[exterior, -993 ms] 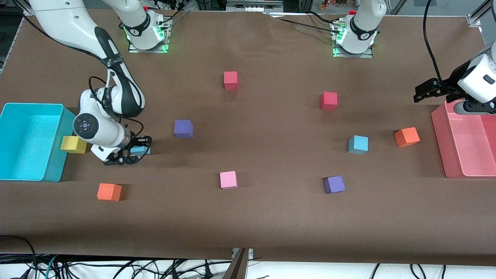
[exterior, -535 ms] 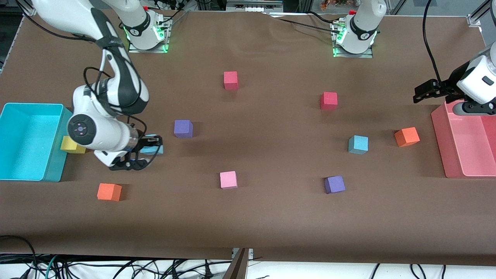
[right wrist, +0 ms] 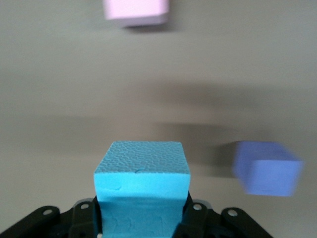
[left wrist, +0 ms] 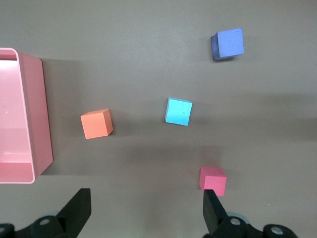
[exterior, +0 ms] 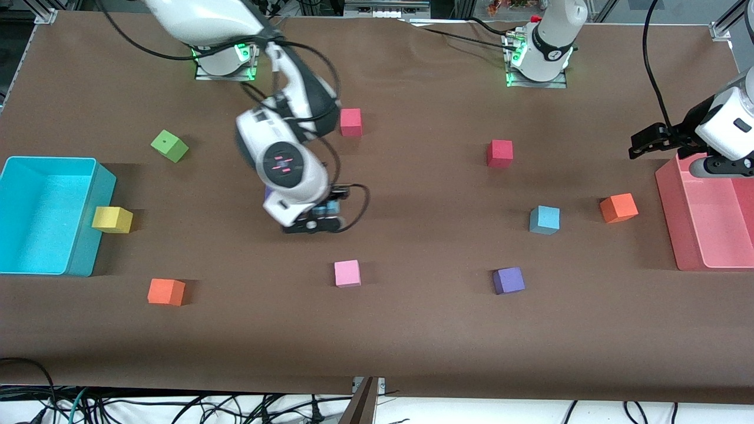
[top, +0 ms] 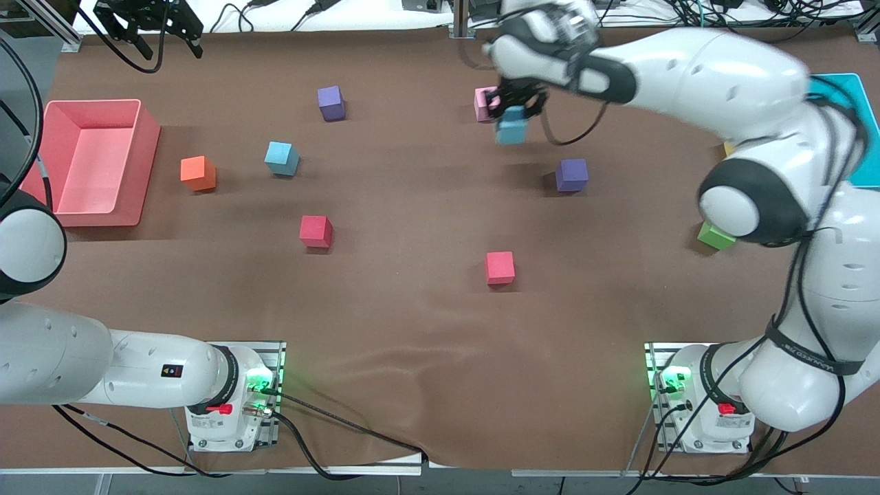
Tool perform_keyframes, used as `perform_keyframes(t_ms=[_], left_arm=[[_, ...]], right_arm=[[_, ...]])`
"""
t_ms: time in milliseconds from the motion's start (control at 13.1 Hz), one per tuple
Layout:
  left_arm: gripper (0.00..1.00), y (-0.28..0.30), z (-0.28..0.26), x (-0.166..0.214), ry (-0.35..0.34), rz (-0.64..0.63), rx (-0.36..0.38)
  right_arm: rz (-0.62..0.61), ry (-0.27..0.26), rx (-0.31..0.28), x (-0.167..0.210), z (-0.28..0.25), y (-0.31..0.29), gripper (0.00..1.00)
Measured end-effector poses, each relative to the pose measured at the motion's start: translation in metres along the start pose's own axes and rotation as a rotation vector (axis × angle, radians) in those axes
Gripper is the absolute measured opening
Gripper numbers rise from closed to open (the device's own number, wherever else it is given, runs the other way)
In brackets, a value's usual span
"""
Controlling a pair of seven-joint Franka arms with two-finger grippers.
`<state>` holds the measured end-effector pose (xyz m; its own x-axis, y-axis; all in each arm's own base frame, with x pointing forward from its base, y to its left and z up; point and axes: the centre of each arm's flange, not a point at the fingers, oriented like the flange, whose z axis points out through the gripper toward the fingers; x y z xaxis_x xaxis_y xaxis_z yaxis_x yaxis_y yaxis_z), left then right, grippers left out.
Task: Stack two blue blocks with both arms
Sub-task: 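Carry the light blue cube to the table middle and lower it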
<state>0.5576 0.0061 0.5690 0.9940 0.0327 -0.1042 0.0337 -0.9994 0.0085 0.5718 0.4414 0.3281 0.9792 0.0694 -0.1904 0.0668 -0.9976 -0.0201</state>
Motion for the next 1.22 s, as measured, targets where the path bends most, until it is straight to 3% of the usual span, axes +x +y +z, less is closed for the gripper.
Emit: perform_keyframes(t_ms=[458,1222], left_arm=[[1.0,-0.003,0.015,0.003,0.002,-0.005,0.0],[1.0,-0.003,0.017,0.003,0.0,-0.005,0.0]], right_arm=[[-0.018,0.019,-0.003,-0.032,0.081,-0.103,0.54],[0.004,0.068,0.029,-0.055,0.147,-0.149,0.54]])
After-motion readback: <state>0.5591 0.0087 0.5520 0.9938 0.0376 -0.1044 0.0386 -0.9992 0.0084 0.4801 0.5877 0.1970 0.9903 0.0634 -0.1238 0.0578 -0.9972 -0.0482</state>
